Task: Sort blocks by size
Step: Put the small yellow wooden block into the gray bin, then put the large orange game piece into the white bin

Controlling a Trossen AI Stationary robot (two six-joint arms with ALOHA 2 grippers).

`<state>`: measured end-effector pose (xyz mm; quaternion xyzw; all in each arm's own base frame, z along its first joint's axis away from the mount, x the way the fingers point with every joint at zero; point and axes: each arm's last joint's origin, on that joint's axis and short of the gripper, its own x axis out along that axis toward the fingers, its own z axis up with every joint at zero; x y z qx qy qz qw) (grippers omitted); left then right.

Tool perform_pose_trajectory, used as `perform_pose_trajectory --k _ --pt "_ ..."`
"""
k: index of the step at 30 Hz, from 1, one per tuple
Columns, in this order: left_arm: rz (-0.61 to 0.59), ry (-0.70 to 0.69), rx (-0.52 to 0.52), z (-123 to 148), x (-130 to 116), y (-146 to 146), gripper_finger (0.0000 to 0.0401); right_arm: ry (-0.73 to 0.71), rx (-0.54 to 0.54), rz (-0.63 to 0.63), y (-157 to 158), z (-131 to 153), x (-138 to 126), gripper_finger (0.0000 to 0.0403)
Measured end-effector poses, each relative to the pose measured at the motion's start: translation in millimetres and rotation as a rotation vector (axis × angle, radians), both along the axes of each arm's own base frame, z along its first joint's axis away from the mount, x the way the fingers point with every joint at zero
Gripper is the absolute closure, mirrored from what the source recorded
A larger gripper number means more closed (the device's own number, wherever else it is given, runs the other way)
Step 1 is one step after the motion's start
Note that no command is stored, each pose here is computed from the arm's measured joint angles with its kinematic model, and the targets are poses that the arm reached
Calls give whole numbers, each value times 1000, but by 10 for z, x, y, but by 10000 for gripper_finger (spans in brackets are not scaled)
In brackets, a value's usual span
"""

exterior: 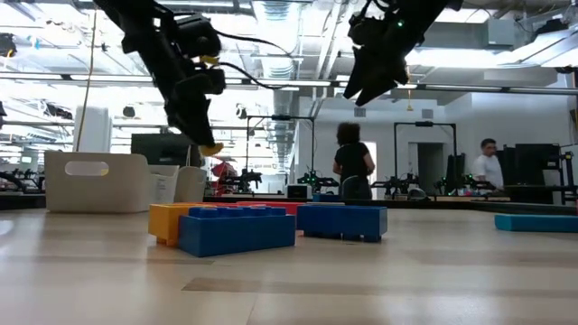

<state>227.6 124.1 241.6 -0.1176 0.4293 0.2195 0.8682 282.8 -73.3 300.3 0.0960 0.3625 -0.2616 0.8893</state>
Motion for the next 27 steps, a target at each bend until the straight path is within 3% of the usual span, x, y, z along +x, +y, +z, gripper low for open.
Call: perform_pose_trajectory --k 7,12,21,27 --pt "369 35 135 120 -469 514 286 -85 -2 10 117 48 82 119" --pt "538 75 115 58 -734 785 251 -117 -4 43 215 70 122 119" --pt "565 102 59 25 -830 805 140 -74 37 22 228 26 86 119" --pt "406 -30 -101 29 -642 657 126 -32 112 49 89 -28 28 119"
